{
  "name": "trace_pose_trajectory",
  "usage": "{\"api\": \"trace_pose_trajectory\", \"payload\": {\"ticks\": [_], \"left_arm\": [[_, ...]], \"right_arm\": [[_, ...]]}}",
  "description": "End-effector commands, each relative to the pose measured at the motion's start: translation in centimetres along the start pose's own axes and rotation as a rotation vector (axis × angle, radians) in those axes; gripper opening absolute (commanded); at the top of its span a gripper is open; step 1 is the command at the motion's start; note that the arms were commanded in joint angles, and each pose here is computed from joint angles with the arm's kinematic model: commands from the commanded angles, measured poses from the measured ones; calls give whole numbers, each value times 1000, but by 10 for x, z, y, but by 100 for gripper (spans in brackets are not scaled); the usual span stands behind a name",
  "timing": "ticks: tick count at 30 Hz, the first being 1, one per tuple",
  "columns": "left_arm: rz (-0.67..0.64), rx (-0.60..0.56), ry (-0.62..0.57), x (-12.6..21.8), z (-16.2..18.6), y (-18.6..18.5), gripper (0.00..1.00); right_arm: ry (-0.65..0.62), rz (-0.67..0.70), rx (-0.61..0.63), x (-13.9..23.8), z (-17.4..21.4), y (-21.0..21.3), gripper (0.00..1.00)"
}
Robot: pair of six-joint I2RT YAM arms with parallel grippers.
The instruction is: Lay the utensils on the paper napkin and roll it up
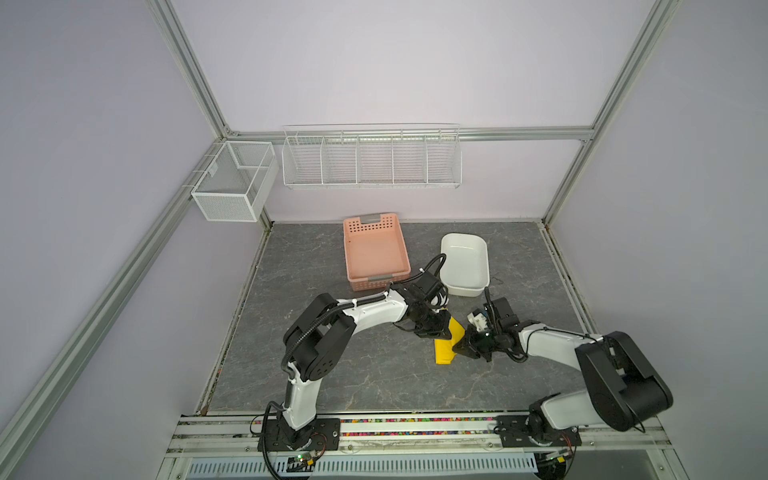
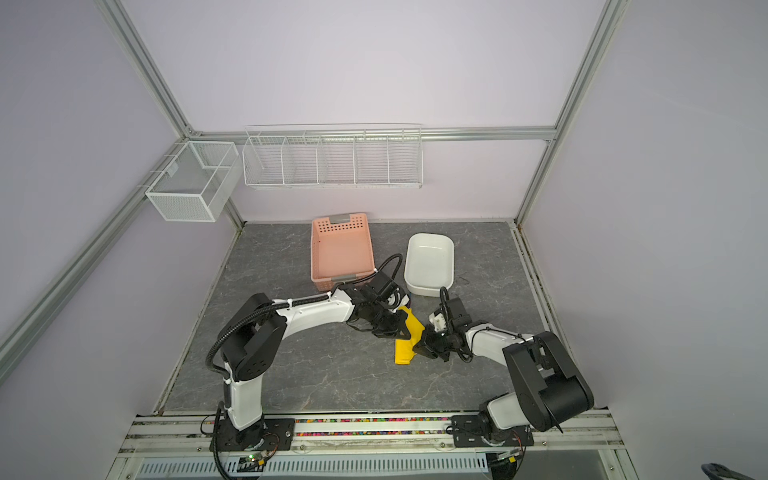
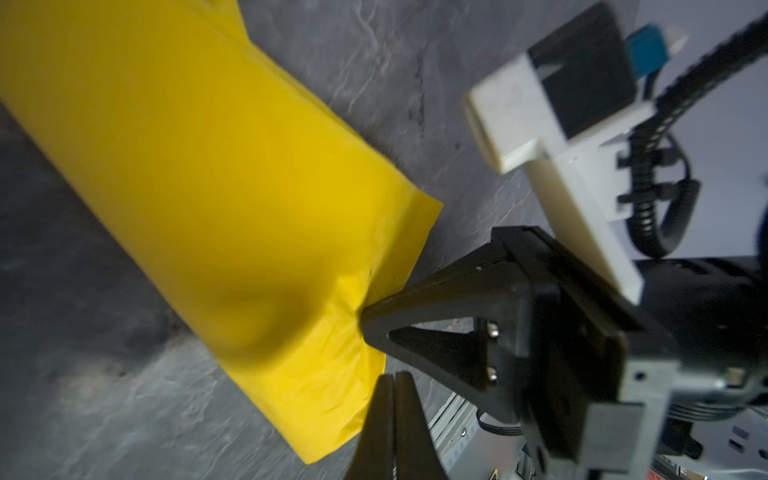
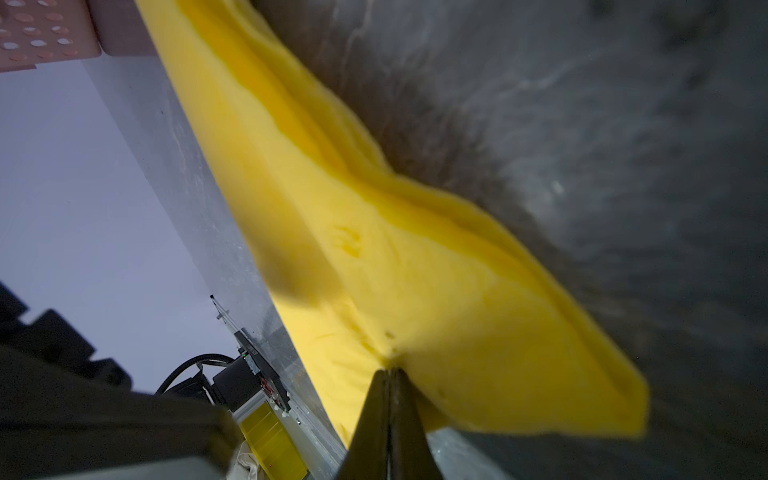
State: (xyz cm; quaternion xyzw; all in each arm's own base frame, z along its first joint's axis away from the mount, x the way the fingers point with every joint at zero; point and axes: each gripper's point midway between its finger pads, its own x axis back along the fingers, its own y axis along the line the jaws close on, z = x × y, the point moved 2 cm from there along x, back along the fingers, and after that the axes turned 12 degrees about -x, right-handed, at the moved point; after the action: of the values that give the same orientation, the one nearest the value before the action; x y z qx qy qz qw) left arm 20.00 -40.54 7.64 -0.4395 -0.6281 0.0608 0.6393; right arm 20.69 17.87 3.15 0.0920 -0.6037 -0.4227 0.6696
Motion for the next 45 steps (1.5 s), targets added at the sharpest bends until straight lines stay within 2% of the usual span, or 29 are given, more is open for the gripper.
{"api": "trace_pose_trajectory", "payload": {"ticks": [1,11,23,30,34,40,45], "left_arm": [[-20,34,58,-14,18,14,0],[-40,44,143,-34,36,32,0],[0,-13,106,-17,30,4,0],[-33,20,156,-30,46,22,0],[-62,27,174,-32,51,30,0],[-72,37,185,-36,55,36,0],[-73,37,185,-37,56,37,0]], "right_arm": [[4,106,-53,-6,4,-31,6],[1,105,-52,-5,4,-30,6],[6,108,-55,-5,5,-31,6],[6,104,-48,-5,4,-29,7],[-2,67,-26,0,2,-14,6],[-24,-43,25,11,-11,32,7],[-21,-50,30,6,-29,45,7]]}}
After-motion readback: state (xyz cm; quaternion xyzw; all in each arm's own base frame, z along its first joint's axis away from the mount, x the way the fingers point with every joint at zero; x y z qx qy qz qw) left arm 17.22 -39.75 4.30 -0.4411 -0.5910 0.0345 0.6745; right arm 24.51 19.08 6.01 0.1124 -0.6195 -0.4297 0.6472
